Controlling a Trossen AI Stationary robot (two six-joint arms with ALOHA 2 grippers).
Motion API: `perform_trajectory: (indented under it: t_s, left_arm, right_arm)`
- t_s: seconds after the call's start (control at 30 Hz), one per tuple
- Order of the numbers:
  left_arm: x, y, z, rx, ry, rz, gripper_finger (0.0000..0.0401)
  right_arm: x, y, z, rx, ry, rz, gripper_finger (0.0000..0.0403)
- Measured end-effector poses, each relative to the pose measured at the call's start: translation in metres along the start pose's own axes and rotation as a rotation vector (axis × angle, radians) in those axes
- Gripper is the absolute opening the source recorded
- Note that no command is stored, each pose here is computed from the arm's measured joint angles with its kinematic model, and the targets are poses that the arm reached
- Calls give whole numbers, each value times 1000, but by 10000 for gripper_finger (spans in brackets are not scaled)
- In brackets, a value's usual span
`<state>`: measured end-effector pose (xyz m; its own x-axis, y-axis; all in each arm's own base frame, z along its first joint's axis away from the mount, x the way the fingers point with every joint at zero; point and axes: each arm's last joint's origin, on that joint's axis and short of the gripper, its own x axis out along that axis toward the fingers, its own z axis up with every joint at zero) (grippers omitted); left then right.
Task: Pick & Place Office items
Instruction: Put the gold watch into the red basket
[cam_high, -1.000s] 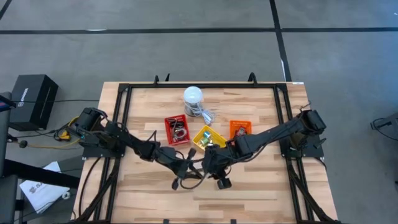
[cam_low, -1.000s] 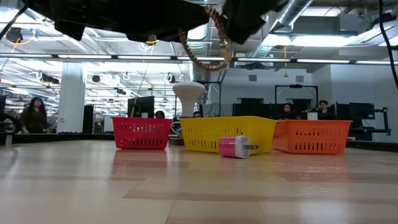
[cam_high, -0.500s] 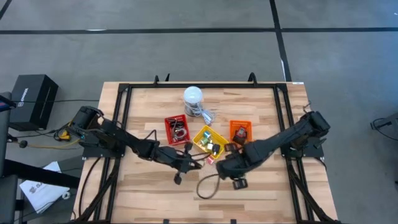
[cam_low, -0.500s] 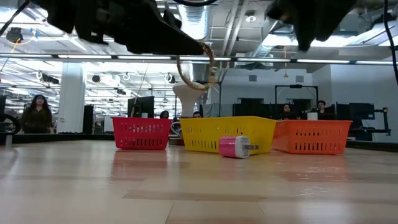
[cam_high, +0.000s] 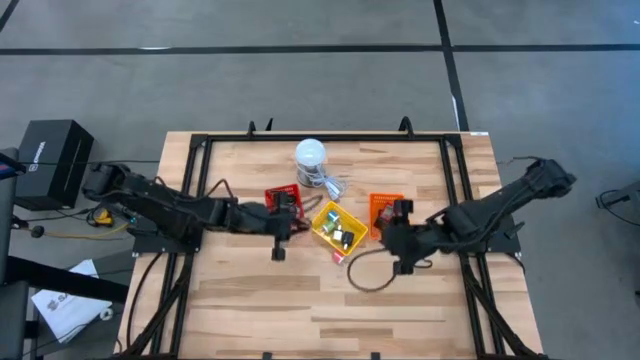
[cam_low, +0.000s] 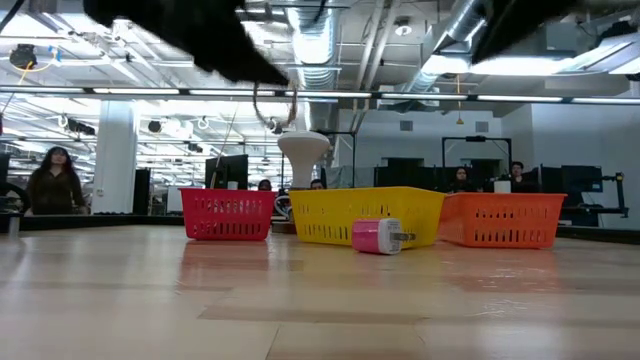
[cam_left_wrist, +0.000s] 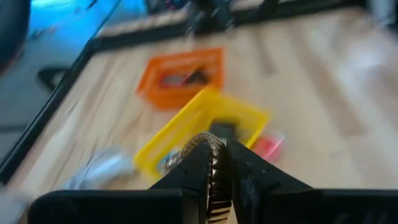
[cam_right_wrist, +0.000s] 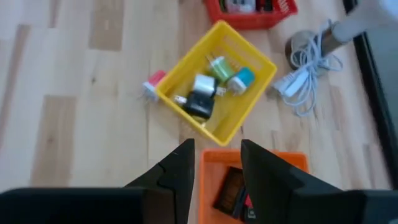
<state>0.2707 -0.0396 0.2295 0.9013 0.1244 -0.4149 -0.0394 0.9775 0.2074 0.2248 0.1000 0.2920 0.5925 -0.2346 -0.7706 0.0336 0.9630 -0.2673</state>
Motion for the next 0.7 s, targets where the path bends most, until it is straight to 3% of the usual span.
perform_trajectory:
  t_s: [0.2,0.4,0.5,0.7]
  left_arm:
    - [6,29,-42,-68,133,105,41]
    - [7,50,-59,-153,177,186,45]
    - [7,56,-65,-194,191,215,56]
    - [7,59,-70,-245,196,230,82]
  right_arm:
    - [35,-17,-37,144,-199,-4,121]
    - [67,-27,-52,132,-311,-58,121]
    - [83,-32,-53,116,-297,-99,121]
    - [112,-38,-54,260,-236,-134,121]
